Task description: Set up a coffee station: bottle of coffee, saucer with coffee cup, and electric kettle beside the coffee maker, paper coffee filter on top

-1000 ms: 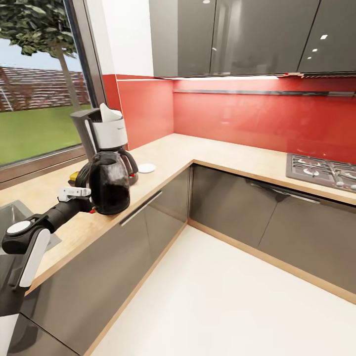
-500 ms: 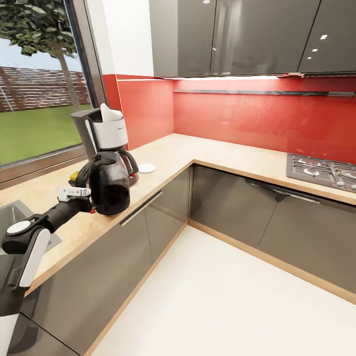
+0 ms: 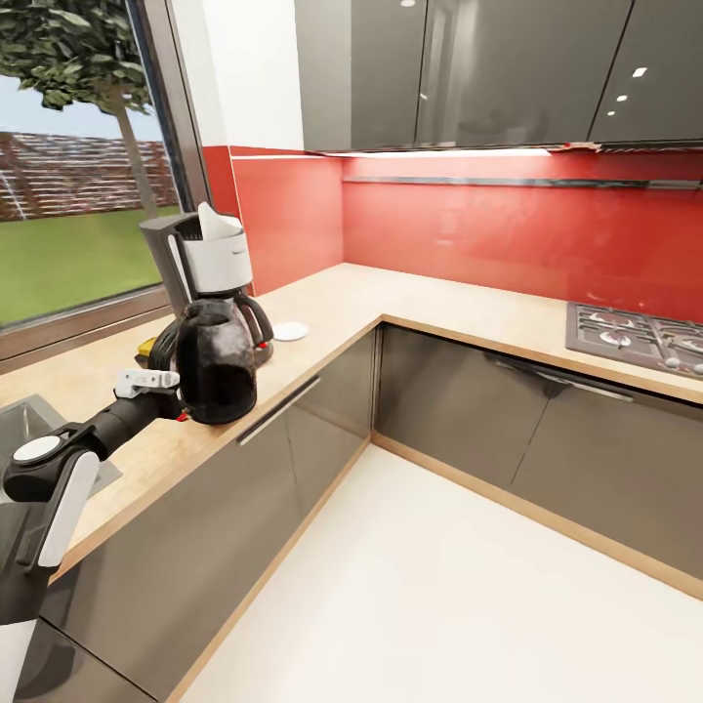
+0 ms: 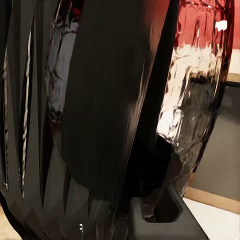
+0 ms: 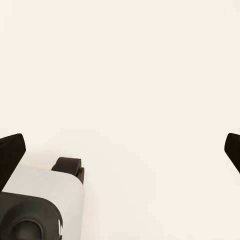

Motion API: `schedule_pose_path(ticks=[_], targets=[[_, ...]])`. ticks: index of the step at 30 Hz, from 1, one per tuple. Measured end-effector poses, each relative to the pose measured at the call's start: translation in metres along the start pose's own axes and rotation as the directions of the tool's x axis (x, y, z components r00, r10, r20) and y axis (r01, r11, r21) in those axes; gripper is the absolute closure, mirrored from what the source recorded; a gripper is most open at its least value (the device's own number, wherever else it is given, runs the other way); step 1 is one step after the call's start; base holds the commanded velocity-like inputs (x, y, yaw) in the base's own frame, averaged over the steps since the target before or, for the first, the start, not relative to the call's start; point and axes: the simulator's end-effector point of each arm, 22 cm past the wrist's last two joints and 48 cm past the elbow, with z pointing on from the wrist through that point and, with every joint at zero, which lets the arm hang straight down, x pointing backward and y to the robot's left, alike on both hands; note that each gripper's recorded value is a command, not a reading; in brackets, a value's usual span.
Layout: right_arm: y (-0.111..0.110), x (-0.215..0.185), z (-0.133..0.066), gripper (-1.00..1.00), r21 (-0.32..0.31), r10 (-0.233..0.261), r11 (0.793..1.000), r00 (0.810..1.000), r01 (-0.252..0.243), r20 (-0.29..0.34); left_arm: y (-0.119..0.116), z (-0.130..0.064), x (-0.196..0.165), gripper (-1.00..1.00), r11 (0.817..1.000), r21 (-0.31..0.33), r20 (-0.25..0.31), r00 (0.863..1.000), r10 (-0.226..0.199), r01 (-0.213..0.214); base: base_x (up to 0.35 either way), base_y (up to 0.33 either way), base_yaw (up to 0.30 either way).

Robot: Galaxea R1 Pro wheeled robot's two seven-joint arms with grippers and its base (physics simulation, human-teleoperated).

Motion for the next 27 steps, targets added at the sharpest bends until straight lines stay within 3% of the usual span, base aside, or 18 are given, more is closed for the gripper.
schedule_pose_path(ticks=[27], targets=[[0.001, 0.006, 0.013, -1.0, 0.0, 0.0, 1.0, 1.0, 0.0, 0.0, 0.0, 0.002, 0.014, 1.0, 1.0, 0.0, 0.0, 1.0, 0.0, 0.0, 0.0, 0.0, 0.0]])
